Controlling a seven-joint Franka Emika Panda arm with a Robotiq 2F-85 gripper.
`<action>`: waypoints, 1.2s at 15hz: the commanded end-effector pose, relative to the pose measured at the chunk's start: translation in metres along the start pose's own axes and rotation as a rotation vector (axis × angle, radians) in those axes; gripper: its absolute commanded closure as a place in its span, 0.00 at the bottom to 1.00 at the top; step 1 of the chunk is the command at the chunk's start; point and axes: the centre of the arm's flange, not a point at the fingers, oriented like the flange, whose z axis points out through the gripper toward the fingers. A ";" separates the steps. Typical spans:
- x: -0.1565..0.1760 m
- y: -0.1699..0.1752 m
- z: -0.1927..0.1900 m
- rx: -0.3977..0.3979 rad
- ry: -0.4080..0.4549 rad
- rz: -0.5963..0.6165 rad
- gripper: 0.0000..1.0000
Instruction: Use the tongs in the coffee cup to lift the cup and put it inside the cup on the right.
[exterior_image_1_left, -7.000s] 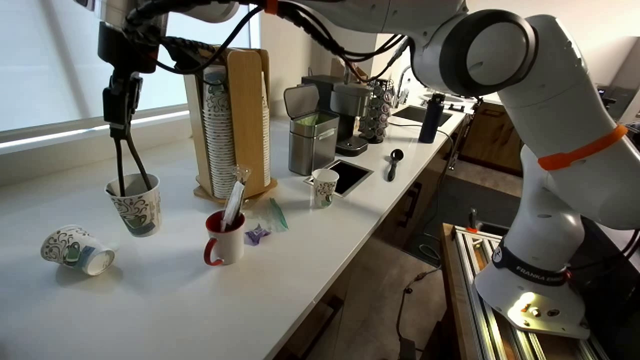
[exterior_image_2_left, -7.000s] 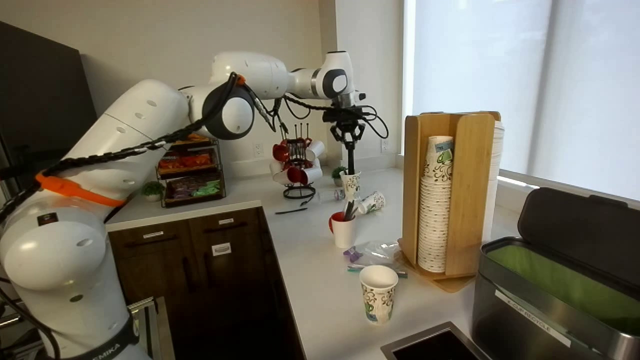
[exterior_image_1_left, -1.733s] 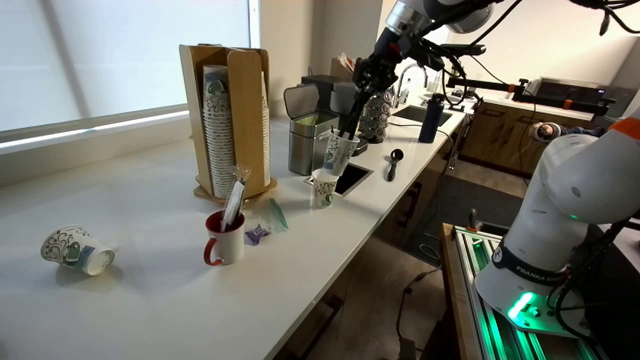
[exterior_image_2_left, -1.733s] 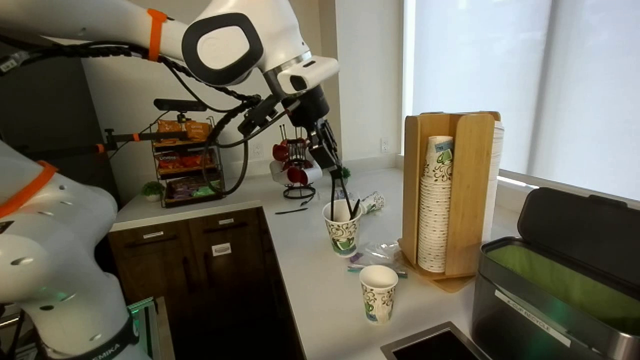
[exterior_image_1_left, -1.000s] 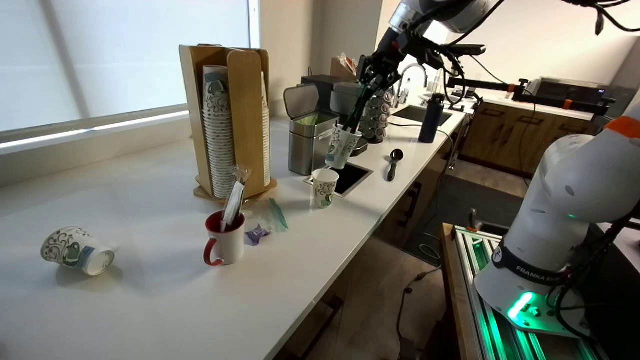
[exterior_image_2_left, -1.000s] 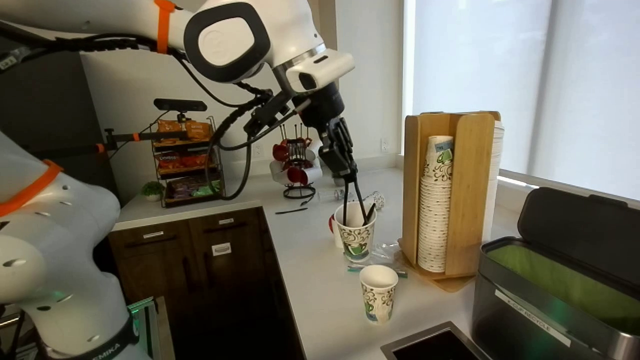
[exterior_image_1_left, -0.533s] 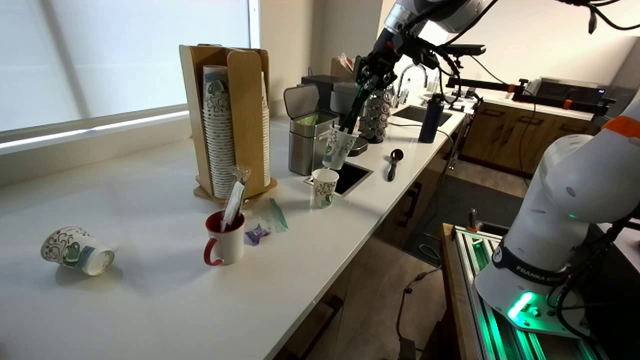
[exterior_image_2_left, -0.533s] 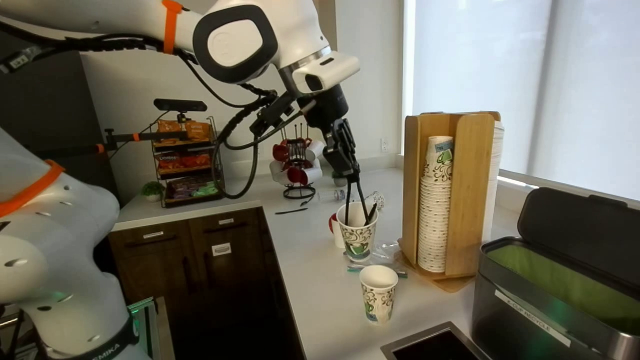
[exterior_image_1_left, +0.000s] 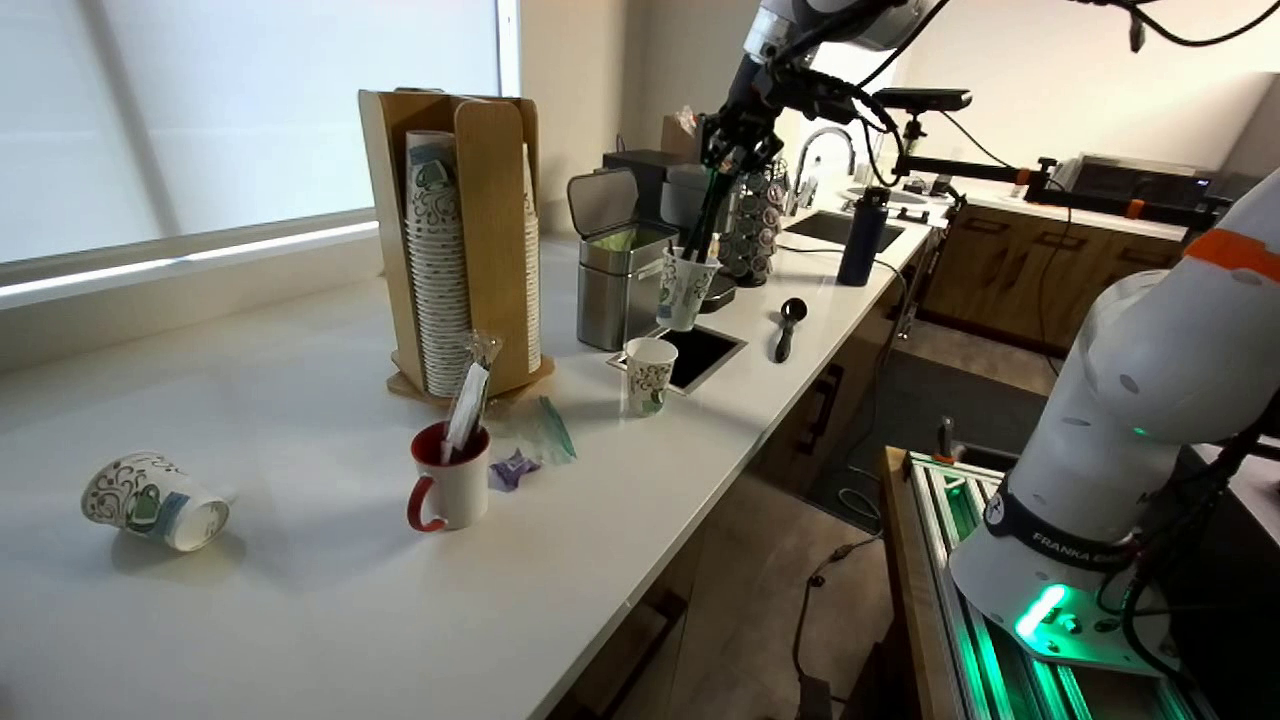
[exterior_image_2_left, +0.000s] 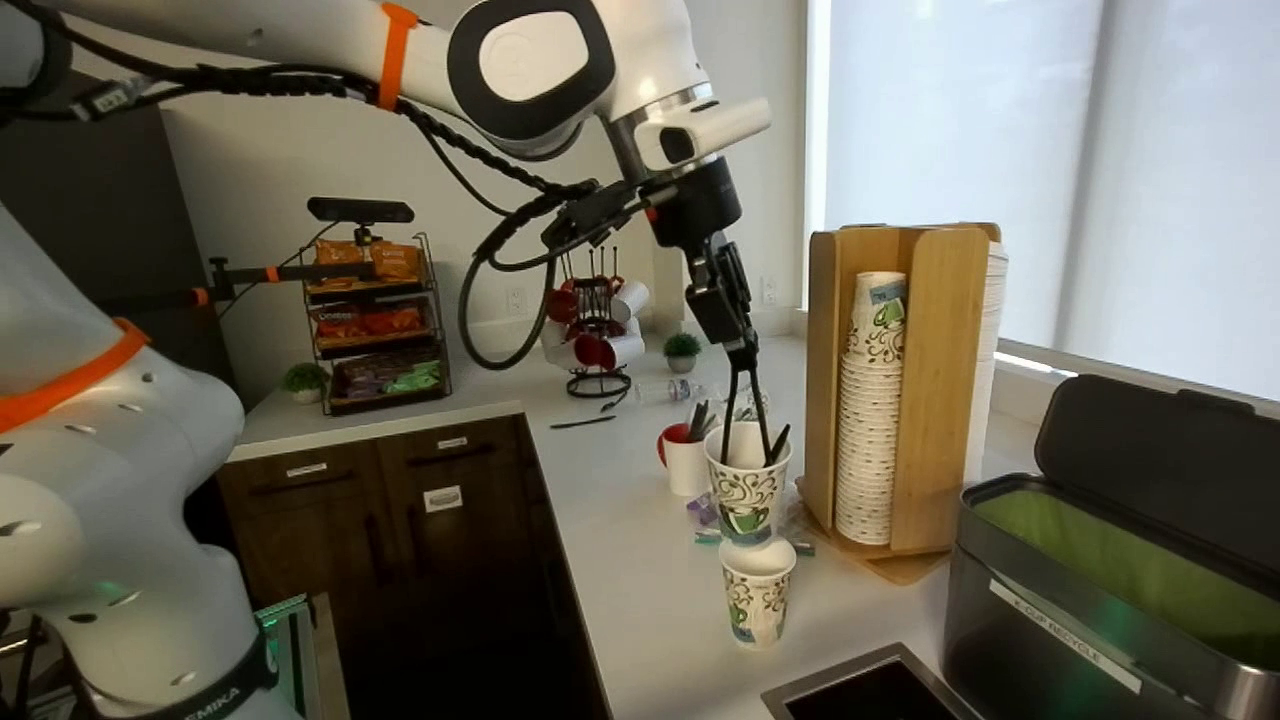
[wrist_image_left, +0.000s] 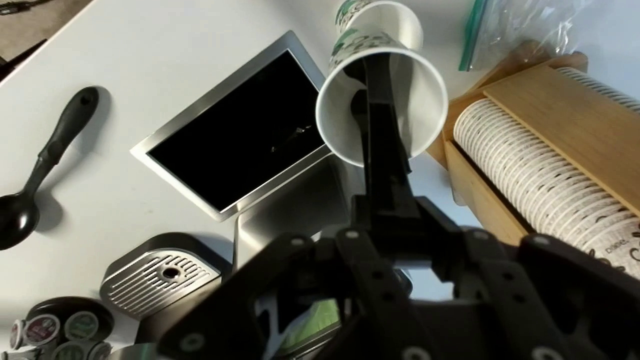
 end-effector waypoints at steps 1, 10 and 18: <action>0.014 -0.025 0.001 -0.033 -0.021 0.004 0.93; 0.014 -0.049 0.026 -0.097 -0.034 0.042 0.93; 0.010 -0.056 0.041 -0.117 -0.059 0.049 0.93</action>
